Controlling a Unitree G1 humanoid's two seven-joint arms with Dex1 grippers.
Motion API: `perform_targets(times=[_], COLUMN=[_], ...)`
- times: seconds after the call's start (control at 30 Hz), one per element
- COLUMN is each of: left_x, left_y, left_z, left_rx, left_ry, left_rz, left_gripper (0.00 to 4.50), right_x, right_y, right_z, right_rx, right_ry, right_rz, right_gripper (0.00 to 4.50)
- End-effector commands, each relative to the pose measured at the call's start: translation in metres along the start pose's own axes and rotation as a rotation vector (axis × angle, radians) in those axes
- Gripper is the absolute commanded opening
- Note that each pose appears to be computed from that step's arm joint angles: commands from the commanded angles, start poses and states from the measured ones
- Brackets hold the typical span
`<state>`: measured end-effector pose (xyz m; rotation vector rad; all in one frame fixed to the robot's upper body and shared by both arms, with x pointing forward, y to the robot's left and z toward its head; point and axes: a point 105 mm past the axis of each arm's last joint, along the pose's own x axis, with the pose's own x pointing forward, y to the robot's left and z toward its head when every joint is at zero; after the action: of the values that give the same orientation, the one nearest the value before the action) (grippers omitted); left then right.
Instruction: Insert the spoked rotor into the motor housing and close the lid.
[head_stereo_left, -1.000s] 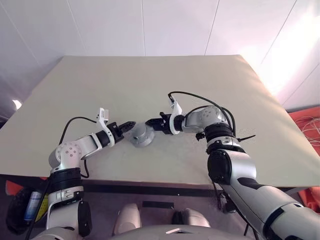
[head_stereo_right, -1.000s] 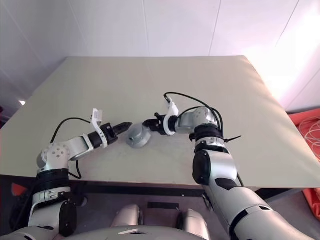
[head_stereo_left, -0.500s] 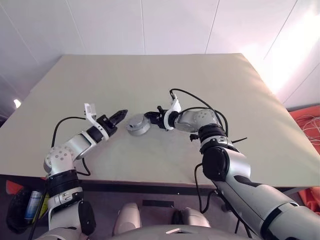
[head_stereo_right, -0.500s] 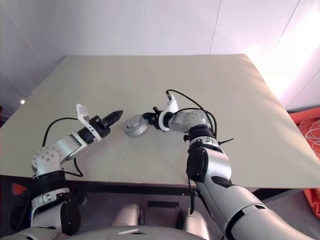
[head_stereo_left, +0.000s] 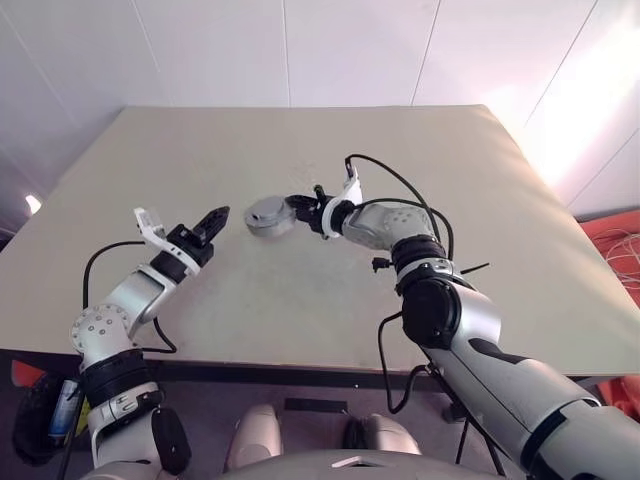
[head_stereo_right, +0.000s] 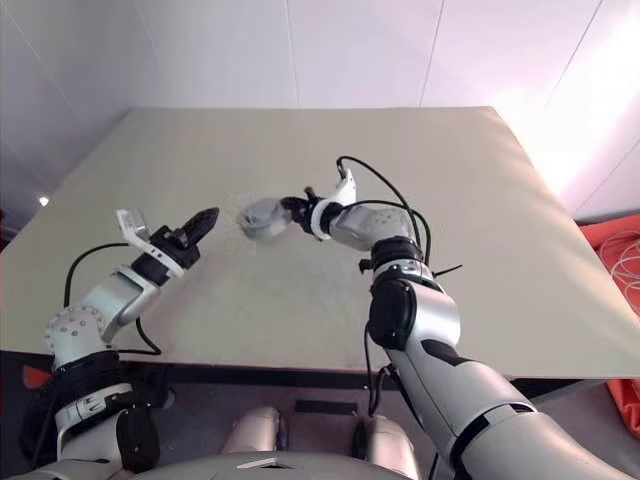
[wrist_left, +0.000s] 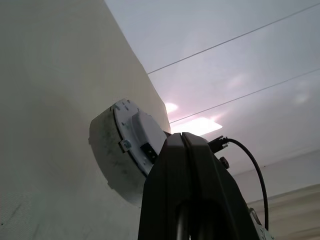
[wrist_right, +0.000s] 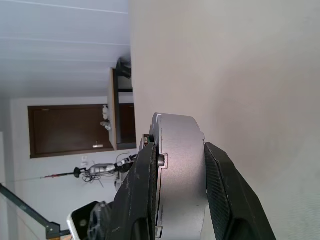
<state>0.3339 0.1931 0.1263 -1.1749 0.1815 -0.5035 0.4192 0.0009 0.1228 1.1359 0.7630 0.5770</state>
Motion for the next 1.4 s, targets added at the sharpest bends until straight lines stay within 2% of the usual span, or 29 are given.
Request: perform_targets(times=[0.03,0.17,0.3,0.4,0.6,0.7,0.8,0.97,1.4], left_x=[0.000,0.000,-0.001,-0.002,-0.003,-0.003,0.000,0.003,0.006], left_y=[-0.007,-0.007,-0.008,-0.008,-0.008,-0.004,-0.004,-0.025,-0.031], left_z=[-0.003,-0.004,0.000,0.003,0.000,-0.002,-0.003,-0.006,-0.010], left_rx=[-0.004,-0.017,-0.023,-0.018,-0.032,-0.064,-0.188,-0.315,-0.398], left_ry=[0.016,0.016,-0.008,-0.022,-0.011,-0.007,-0.010,0.023,0.051], left_rz=[-0.028,-0.029,-0.038,-0.040,-0.053,-0.042,-0.066,-0.200,-0.235], left_gripper=[0.00,0.00,0.00,0.55,2.54,3.50,4.46,4.46,4.46], right_x=[-0.009,-0.013,-0.014,-0.013,-0.013,-0.014,-0.015,-0.015,-0.018], right_y=[0.065,0.078,0.072,0.062,0.055,0.063,0.072,0.072,0.072], right_z=[0.020,0.024,0.028,0.030,0.031,0.029,0.015,0.003,-0.006], right_rx=[-0.032,-0.036,-0.047,-0.049,-0.052,-0.052,-0.072,-0.094,-0.126], right_ry=[-0.043,-0.046,-0.065,-0.076,-0.082,-0.058,0.024,0.088,0.125], right_rz=[0.223,0.255,0.221,0.184,0.159,0.189,0.228,0.230,0.242], right_gripper=[1.18,1.18,1.18,1.18,1.18,1.18,1.18,1.18,1.18])
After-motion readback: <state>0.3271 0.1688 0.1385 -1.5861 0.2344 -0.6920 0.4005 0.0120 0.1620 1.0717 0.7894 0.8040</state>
